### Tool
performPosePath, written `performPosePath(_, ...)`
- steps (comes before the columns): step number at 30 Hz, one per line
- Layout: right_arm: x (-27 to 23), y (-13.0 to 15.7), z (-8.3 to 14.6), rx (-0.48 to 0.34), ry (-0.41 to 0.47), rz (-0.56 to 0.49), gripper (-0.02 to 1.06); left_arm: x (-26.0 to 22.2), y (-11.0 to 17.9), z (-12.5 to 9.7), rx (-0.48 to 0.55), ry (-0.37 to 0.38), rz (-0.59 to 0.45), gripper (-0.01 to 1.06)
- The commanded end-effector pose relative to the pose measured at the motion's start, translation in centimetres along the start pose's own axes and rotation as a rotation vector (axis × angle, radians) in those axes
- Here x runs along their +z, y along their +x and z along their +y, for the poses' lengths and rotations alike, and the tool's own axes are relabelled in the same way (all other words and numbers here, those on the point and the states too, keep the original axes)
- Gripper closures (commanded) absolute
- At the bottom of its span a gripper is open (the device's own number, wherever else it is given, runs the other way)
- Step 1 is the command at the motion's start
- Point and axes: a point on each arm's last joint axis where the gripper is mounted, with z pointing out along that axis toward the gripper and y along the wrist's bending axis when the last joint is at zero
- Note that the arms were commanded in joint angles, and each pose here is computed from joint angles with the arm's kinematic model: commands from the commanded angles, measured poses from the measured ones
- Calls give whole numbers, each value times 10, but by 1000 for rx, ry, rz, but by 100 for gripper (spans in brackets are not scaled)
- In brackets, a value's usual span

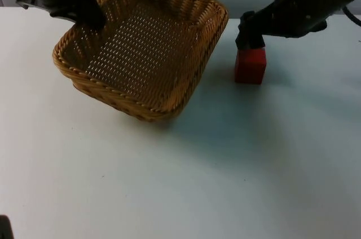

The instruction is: Pick up the basket with the left hand and place the cube into the basket with the right hand.

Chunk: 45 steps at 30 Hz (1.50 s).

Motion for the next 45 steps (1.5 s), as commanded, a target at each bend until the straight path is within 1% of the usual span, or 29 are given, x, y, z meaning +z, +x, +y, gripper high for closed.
performPosePath(1, -3, -9, 1, 6, 8, -63, 15, -9, -8, -7, -10, 14, -43, 105)
performPosePath(4, 6, -5, 2, 5, 9, -65, 15, -9, -8, -7, -10, 14, -43, 105)
performPosePath(7, 22, 6, 3, 6, 7, -33, 15, -9, -8, -7, -10, 14, -43, 105)
performPosePath(11, 34, 13, 3, 7, 11, -34, 15, -9, -8, -7, -10, 14, -43, 105)
performPosePath(14, 38, 14, 3, 7, 16, -51, 15, -9, -8, -7, -10, 14, -43, 105)
performPosePath(17, 42, 12, 3, 6, 26, -92, 15, -9, -8, -7, -10, 14, -43, 105)
performPosePath(27, 57, 24, 5, 4, 22, -61, 15, -9, -8, -7, -10, 14, -43, 105)
performPosePath(35, 60, 25, 5, 4, 27, -79, 16, -9, -8, -7, -10, 14, -43, 105)
performPosePath(40, 60, 23, 5, 4, 31, -94, 21, -9, -8, -7, -10, 14, -43, 105)
performPosePath(42, 60, 23, 5, 4, 31, -94, 26, -9, -8, -7, -10, 14, -43, 105)
performPosePath(43, 60, 23, 5, 4, 31, -94, 33, -9, -8, -7, -10, 14, -43, 105)
performPosePath(44, 60, 23, 5, 4, 31, -94, 37, -9, -8, -7, -10, 14, -43, 105)
performPosePath(45, 60, 23, 5, 4, 31, -94, 37, -9, -8, -7, -10, 14, -43, 105)
